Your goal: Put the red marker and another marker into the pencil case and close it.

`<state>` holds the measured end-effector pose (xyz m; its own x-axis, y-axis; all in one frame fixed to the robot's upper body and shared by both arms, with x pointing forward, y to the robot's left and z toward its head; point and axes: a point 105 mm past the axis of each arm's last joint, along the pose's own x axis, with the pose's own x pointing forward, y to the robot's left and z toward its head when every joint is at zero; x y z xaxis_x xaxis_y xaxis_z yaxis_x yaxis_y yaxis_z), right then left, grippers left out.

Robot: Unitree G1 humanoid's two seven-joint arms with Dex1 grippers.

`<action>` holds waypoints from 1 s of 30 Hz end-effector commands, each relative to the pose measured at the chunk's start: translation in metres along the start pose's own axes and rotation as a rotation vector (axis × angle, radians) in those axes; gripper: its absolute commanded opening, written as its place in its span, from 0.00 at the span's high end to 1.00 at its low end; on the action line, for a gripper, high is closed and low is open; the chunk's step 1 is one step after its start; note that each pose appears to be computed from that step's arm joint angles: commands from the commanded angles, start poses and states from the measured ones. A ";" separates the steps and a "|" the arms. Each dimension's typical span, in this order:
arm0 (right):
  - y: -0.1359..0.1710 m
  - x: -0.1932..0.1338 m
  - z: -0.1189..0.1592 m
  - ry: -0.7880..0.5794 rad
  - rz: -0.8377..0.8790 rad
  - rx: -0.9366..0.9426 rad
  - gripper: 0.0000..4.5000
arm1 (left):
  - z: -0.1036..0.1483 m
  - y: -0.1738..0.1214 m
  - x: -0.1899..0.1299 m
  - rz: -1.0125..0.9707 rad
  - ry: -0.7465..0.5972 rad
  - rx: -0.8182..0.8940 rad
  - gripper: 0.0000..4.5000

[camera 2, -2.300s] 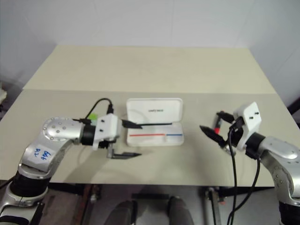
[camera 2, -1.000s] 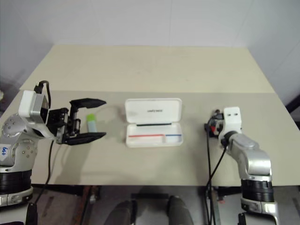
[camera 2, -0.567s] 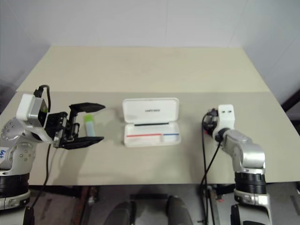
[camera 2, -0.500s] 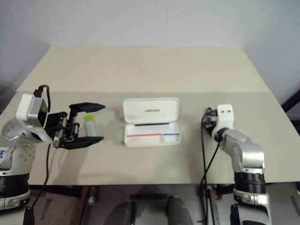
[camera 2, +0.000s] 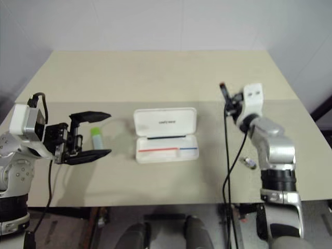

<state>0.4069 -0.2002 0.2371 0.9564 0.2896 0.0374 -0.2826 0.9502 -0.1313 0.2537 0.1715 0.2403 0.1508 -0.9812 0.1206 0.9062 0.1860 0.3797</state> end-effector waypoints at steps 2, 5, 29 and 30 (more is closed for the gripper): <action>0.066 -0.008 0.066 -0.180 0.378 -0.105 0.85 | 0.009 0.000 -0.011 0.038 0.002 0.055 0.00; 0.108 -0.025 0.070 -0.165 0.627 -0.188 0.85 | 0.005 0.001 -0.020 0.061 0.024 0.056 0.00; 0.171 -0.013 -0.018 0.036 0.986 -0.855 0.85 | 0.001 -0.015 -0.048 0.158 0.091 0.075 0.00; 0.171 -0.012 -0.017 0.035 0.987 -0.856 0.85 | 0.002 -0.015 -0.048 0.162 0.090 0.075 0.00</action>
<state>0.3474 -0.0440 0.1838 0.3623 0.7886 -0.4968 -0.7736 -0.0429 -0.6323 0.2374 0.2162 0.2212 0.3339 -0.9389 0.0842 0.8523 0.3388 0.3984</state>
